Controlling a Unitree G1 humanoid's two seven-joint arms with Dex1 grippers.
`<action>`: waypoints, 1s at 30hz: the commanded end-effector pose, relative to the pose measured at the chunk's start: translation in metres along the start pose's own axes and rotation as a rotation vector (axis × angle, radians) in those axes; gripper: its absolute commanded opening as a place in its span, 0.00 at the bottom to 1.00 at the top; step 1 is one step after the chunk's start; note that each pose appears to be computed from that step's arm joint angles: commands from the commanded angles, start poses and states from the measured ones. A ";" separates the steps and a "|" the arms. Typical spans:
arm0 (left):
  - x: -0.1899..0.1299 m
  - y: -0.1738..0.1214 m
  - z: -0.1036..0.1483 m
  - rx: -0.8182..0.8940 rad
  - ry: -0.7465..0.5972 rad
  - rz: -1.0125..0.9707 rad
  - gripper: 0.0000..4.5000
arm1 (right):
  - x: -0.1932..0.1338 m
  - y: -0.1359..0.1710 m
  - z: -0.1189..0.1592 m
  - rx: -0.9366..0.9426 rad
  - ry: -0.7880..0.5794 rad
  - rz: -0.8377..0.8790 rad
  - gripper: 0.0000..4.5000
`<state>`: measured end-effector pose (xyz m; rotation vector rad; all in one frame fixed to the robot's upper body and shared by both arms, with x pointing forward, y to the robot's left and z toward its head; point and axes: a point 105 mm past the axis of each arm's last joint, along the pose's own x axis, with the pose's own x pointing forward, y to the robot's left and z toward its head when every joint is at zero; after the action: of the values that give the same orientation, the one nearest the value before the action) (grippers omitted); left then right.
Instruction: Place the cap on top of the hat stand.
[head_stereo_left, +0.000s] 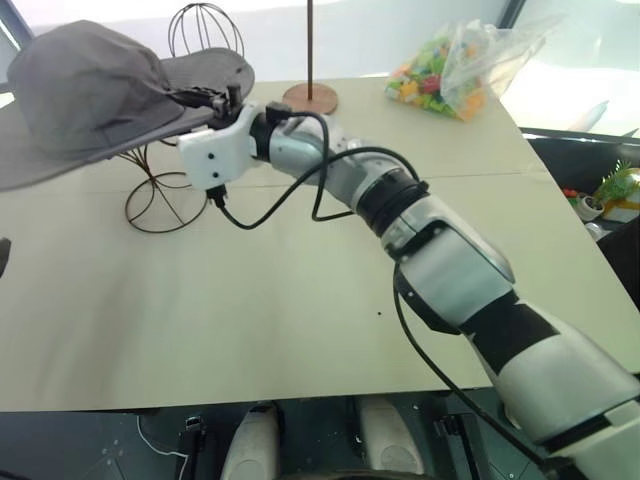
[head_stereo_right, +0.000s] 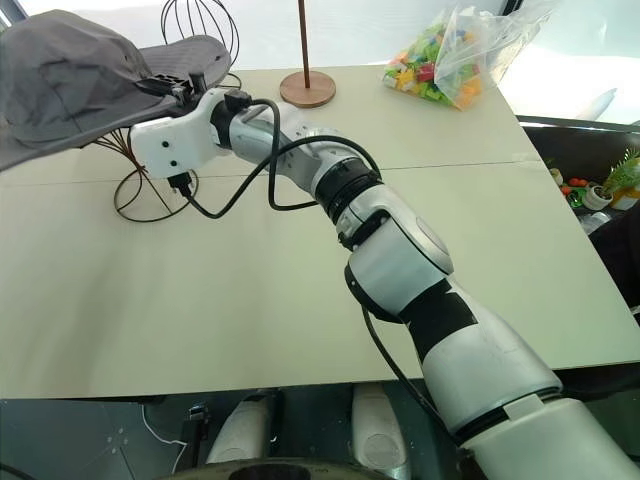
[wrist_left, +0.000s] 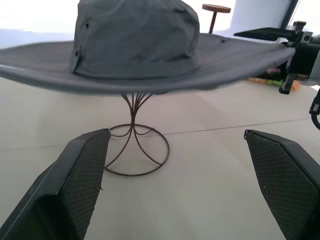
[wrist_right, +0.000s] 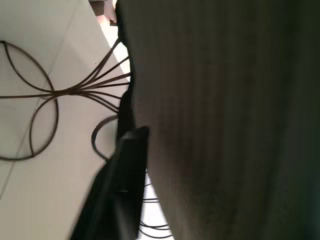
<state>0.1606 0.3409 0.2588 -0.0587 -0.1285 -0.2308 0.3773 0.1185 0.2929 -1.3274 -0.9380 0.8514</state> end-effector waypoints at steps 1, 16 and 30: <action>-0.001 -0.001 0.009 0.035 -0.026 -0.001 1.00 | 0.003 -0.014 0.014 -0.028 -0.051 -0.060 0.99; 0.006 0.001 0.003 0.021 0.020 -0.036 1.00 | -0.052 -0.012 -0.009 -0.128 -0.045 -0.076 0.99; -0.004 0.019 -0.014 0.029 0.068 0.008 1.00 | -0.213 -0.069 -0.055 0.769 -0.005 0.130 0.99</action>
<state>0.1675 0.3564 0.2342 -0.0608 -0.0241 -0.2348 0.3556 -0.0957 0.3142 -0.8782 -0.4356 1.0881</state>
